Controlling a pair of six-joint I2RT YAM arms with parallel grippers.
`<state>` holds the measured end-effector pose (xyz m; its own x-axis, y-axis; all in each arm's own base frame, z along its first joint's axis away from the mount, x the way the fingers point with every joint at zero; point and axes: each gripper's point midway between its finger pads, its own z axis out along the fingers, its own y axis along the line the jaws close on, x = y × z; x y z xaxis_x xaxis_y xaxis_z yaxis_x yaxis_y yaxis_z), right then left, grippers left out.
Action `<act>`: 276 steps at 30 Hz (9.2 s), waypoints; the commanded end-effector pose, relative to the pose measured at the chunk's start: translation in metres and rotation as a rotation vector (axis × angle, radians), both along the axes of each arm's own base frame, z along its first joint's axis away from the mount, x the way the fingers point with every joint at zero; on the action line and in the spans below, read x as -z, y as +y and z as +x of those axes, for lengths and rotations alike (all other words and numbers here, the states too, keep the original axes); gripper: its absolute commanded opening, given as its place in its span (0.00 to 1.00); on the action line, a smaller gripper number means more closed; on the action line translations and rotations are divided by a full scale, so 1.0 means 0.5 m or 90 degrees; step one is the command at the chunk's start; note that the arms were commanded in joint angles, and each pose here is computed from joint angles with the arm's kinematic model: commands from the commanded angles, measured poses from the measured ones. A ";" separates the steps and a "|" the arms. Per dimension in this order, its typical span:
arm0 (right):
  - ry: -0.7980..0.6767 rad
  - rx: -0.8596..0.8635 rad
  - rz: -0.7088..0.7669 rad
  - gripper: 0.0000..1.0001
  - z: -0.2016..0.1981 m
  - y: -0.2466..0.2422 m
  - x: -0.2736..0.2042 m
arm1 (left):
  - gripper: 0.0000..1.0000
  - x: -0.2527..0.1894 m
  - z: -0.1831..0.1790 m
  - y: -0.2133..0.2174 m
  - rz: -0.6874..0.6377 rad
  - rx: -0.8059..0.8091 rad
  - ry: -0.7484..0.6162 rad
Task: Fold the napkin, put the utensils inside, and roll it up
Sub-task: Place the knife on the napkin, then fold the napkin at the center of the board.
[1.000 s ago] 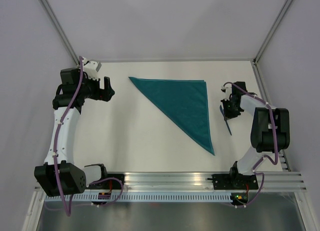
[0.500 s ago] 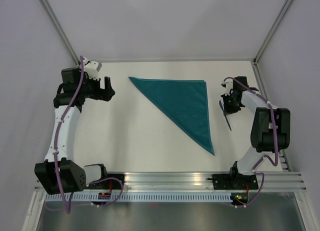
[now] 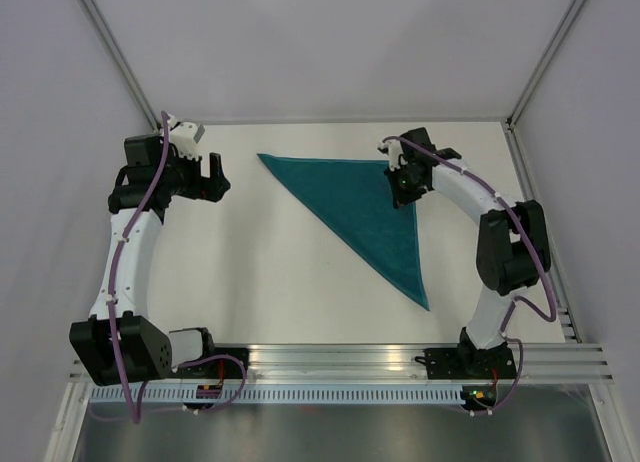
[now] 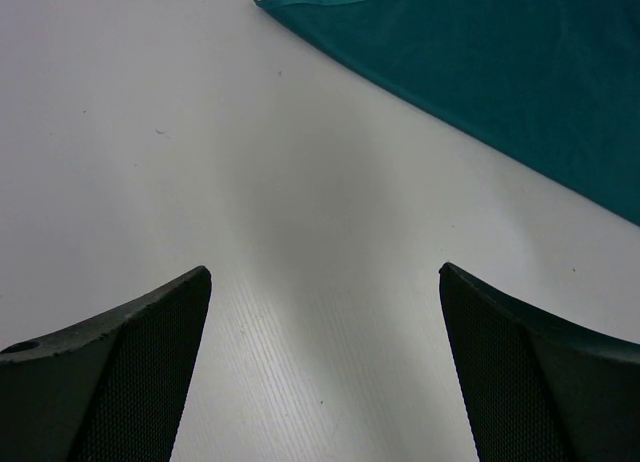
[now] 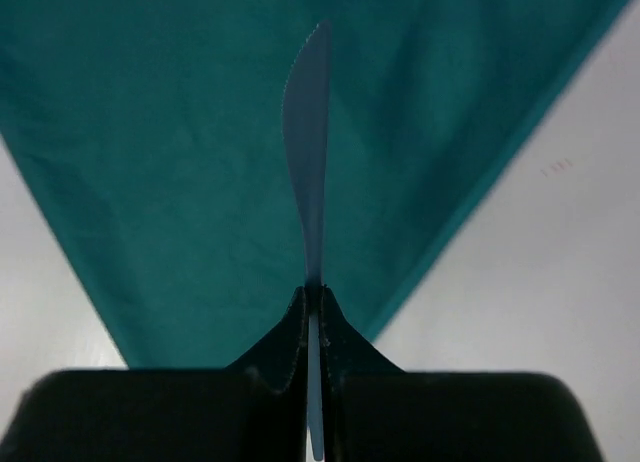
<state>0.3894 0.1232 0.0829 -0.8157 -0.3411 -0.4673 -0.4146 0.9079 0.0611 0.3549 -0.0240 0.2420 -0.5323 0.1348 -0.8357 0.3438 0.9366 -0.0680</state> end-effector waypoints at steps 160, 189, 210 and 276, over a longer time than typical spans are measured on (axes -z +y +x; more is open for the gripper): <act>-0.063 0.385 0.039 0.40 -0.062 -0.469 -0.023 | 0.69 0.338 -0.524 -0.931 0.195 0.744 -0.446; -0.062 0.422 0.032 0.37 -0.078 -0.515 -0.012 | 0.67 0.386 -0.476 -0.967 0.142 0.768 -0.401; -0.059 0.419 0.037 0.34 -0.081 -0.513 -0.011 | 0.55 0.413 -0.437 -1.009 0.138 0.746 -0.379; -0.039 0.420 0.035 0.31 -0.083 -0.515 0.010 | 0.02 0.275 0.192 -0.581 -0.013 0.171 -0.057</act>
<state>0.3484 -0.1307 0.0814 -0.8168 0.2417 -0.5238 0.2151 0.9701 0.1122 0.4487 -0.3101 0.0808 -0.4050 0.3156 -0.8581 0.5886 0.8082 0.0195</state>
